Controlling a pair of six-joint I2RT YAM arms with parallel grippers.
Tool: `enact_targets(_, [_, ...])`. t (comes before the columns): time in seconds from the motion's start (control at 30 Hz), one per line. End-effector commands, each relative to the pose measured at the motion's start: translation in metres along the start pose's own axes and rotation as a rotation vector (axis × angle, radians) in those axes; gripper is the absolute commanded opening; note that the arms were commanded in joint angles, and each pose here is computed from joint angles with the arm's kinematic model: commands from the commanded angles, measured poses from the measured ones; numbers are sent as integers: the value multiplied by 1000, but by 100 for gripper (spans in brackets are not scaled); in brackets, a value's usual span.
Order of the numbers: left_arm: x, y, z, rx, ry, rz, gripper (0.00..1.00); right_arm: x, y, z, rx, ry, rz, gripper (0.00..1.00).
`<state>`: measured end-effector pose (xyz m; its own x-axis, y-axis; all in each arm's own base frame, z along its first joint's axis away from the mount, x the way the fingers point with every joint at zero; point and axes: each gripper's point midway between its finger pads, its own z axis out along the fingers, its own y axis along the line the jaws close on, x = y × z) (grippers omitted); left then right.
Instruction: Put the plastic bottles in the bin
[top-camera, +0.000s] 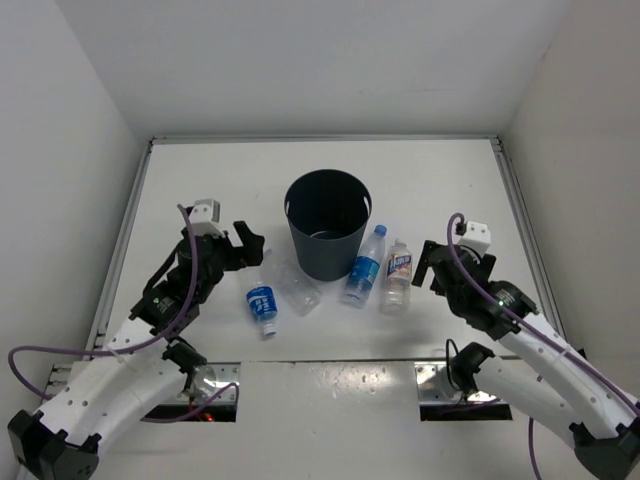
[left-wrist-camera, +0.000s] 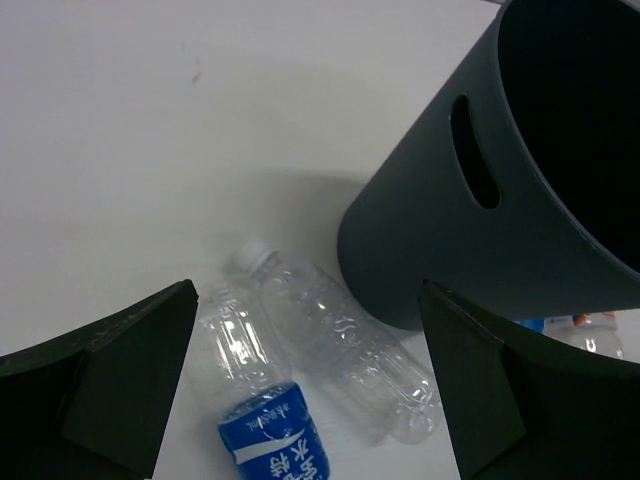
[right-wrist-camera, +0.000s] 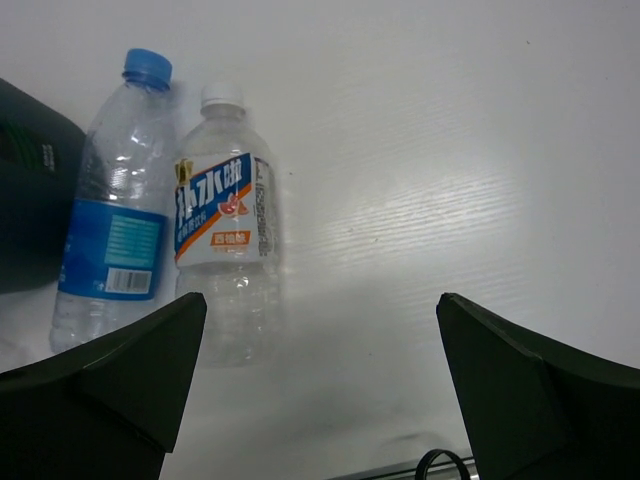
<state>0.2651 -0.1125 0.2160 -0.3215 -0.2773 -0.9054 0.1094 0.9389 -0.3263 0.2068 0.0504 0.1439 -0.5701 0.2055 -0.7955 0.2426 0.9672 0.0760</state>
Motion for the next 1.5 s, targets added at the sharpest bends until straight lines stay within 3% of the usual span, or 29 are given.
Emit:
enact_targets(0.0, [20,-13,-3,57,60,-137,99,0,3,9,32,-14,0,100])
enact_targets(0.47, [68,4,6,-106,240,-341,99,12,-3,7,92,-18,42,100])
enact_targets(0.83, [117,35,-6,-195,370,-274,99,9,-5,7,95,-38,70,100])
enact_targets(1.07, [110,54,13,-238,297,-221,99,16,1,10,81,1,44,100])
enact_targets(1.23, [133,63,19,-265,340,-208,99,21,1,14,111,31,8,100])
enact_targets(1.47, [124,60,23,-256,321,-191,99,21,-1,16,122,29,1,100])
